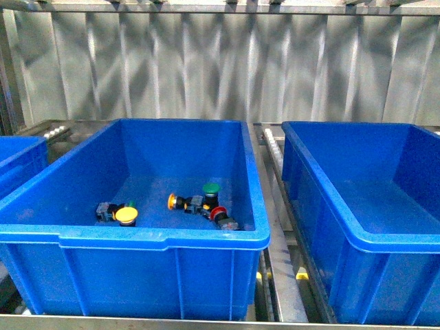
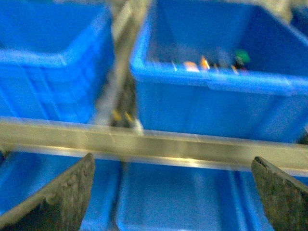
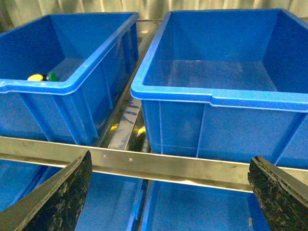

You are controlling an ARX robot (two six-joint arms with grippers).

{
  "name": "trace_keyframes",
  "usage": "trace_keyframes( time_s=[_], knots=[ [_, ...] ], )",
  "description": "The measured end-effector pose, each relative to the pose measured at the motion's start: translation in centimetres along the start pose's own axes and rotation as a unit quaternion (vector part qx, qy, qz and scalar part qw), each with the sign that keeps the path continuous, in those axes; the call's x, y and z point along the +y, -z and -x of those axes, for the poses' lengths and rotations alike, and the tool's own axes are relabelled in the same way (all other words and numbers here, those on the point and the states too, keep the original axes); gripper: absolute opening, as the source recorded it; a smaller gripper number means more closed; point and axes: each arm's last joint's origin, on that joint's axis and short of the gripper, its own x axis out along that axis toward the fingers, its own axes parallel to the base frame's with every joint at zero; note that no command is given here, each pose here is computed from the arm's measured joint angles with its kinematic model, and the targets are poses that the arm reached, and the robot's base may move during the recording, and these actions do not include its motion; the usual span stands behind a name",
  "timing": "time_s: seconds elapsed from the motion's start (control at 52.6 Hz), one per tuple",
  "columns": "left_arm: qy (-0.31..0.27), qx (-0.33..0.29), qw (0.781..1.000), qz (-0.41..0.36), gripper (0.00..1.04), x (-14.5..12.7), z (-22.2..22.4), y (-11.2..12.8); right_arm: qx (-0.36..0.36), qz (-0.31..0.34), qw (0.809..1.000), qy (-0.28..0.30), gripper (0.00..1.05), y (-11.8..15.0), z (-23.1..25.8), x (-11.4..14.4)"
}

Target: Pick red and yellow buttons and place in box

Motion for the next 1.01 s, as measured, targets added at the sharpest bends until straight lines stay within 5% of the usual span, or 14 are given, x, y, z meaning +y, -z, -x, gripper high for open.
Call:
trace_keyframes(
  time_s=[0.076, 0.247, 0.476, 0.78, 1.008],
  knots=[
    [0.011, 0.051, 0.997, 0.057, 0.97, 0.0, -0.8, -1.6, 0.000, 0.000, 1.000, 0.000, 0.98, 0.0, 0.0, 0.0],
    [0.023, -0.018, 0.998, 0.061, 0.97, -0.1, -4.2, -10.8, 0.000, 0.000, 1.000, 0.000, 0.98, 0.0, 0.0, 0.0],
    [0.000, 0.021, 0.998, 0.055, 0.97, 0.2, -12.2, -19.7, 0.000, 0.000, 1.000, 0.000, 0.98, 0.0, 0.0, 0.0],
    [-0.065, 0.152, 0.986, 0.022, 0.97, -3.4, -24.7, -21.6, 0.000, 0.000, 1.000, 0.000, 0.98, 0.0, 0.0, 0.0],
    [-0.117, 0.227, 0.966, 0.024, 0.97, -4.5, -31.5, -18.8, 0.000, 0.000, 1.000, 0.000, 0.98, 0.0, 0.0, 0.0]
  ],
)
